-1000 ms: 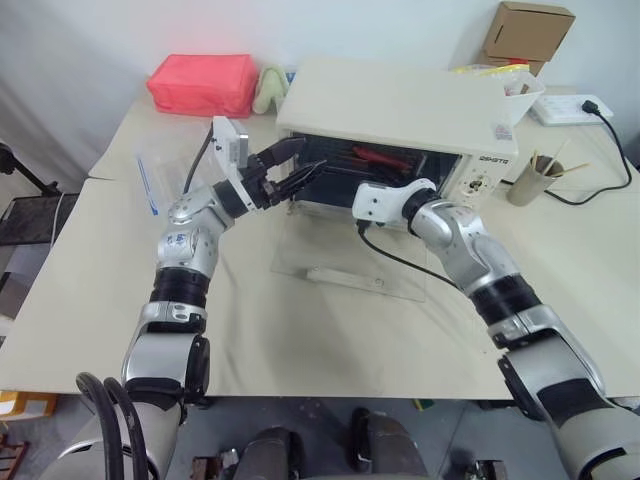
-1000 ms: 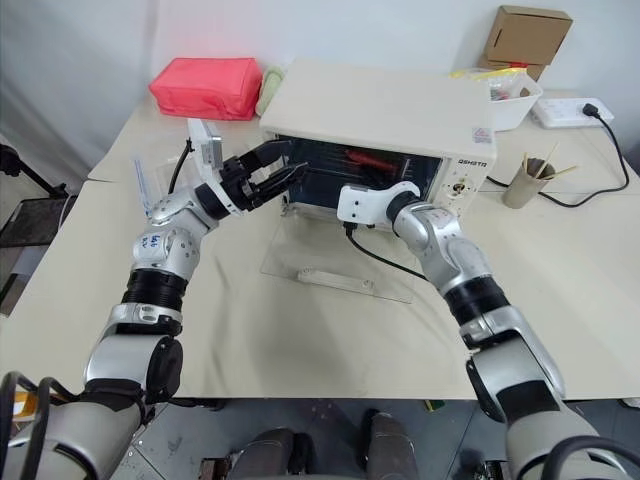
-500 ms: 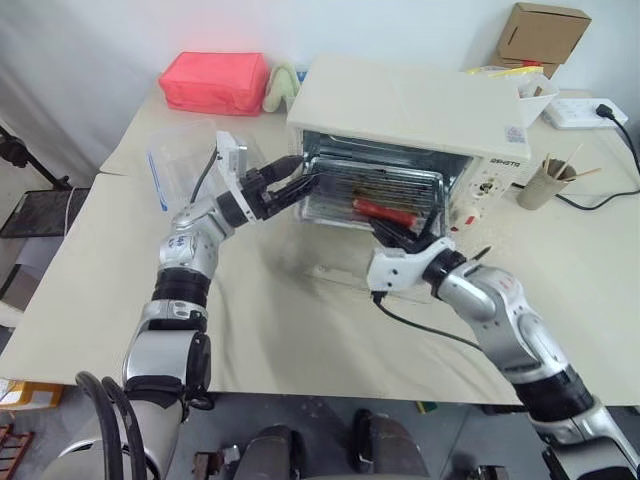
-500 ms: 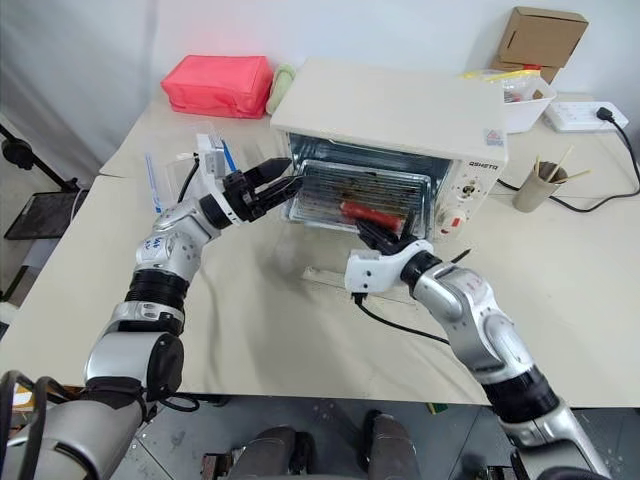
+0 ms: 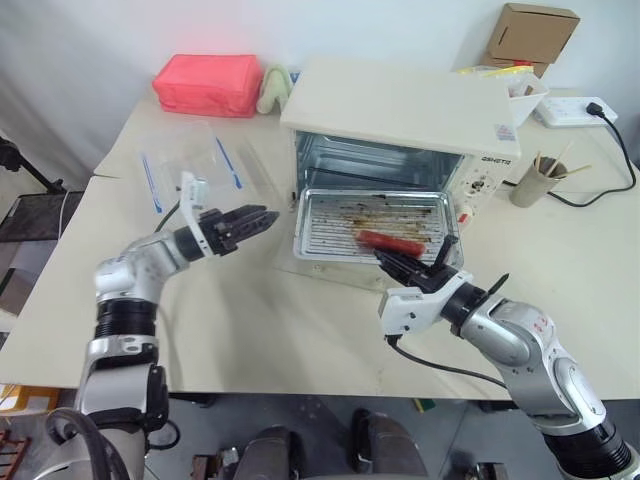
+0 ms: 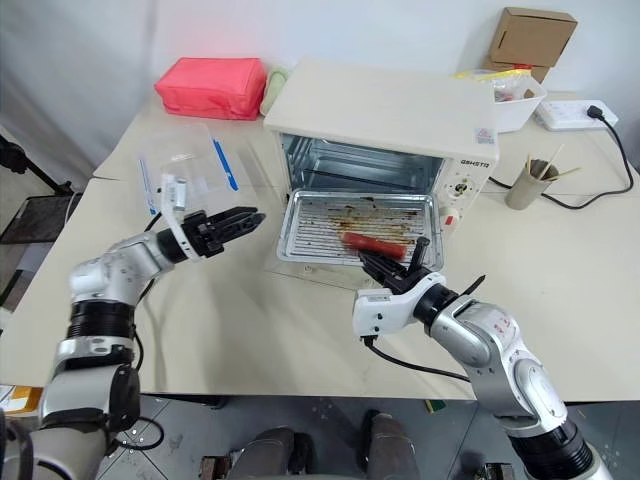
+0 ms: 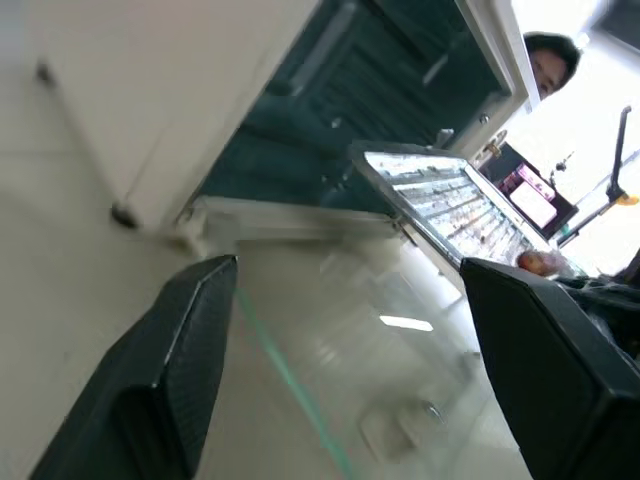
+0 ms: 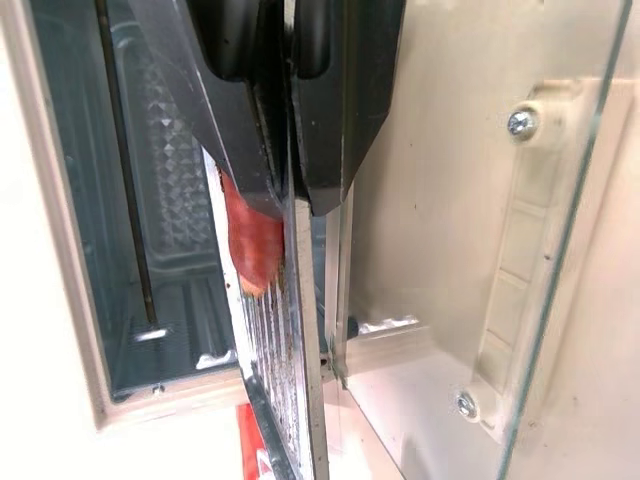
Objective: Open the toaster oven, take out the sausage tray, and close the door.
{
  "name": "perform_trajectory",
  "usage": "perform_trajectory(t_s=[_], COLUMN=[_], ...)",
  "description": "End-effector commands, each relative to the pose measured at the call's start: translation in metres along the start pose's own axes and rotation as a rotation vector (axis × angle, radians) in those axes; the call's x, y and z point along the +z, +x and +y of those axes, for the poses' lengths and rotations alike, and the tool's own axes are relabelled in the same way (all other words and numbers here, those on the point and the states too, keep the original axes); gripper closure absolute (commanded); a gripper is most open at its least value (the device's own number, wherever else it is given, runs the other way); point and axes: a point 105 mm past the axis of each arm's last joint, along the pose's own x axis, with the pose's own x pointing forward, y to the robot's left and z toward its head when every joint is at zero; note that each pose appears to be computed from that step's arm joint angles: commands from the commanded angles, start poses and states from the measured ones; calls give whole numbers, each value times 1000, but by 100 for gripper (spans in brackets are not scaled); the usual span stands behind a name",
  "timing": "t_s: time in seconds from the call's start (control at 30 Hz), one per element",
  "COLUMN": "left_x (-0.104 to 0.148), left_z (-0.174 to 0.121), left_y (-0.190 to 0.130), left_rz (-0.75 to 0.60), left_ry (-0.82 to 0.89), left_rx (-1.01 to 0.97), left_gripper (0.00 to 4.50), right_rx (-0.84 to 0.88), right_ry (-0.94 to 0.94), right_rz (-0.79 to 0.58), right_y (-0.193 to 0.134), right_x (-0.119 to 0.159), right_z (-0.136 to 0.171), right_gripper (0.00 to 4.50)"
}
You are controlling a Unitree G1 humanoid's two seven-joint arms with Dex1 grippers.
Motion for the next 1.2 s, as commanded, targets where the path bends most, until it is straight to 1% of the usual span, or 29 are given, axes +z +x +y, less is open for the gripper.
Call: perform_trajectory(t_s=[0.03,0.2,0.37,0.5,0.63,0.87,0.93,0.97,1.07,1.13,1.17,1.2], left_x=[10,-3,-1,-10,-22,-32,-33,-33,-38,-37,-34,-32], left_z=[-18,-28,-38,-44,-47,-48,-48,-48,-47,-54,-57,-55], left_y=[-4,-1,14,22,24,24,24,24,19,12,9,6], left_rz=[-1,76,33,53,103,129,122,115,119,127,122,111], left_ry=[-155,-298,-417,-452,-482,-548,-564,-573,-622,-644,-647,-652], left_rx=[-29,-37,-106,-125,-127,-128,-134,-138,-150,-215,-245,-229], left_gripper=[74,74,74,74,157,378,434,443,443,450,450,450], right_rx=[-52,-43,-28,-11,-10,-16,-22,-26,-9,17,21,23], right_ry=[-42,-42,-66,-64,-69,-59,-56,-56,14,57,87,87], right_rz=[-22,-76,-136,-157,-171,-177,-183,-186,-167,-170,-170,-183], right_y=[2,12,22,25,27,27,26,26,22,21,21,20], right_x=[2,8,15,15,15,14,14,14,5,5,5,7], right_z=[-13,-11,-10,-9,-10,-10,-10,-10,-4,0,0,0], right_gripper=[450,450,450,450,450,450,450,450,450,392,370,344])
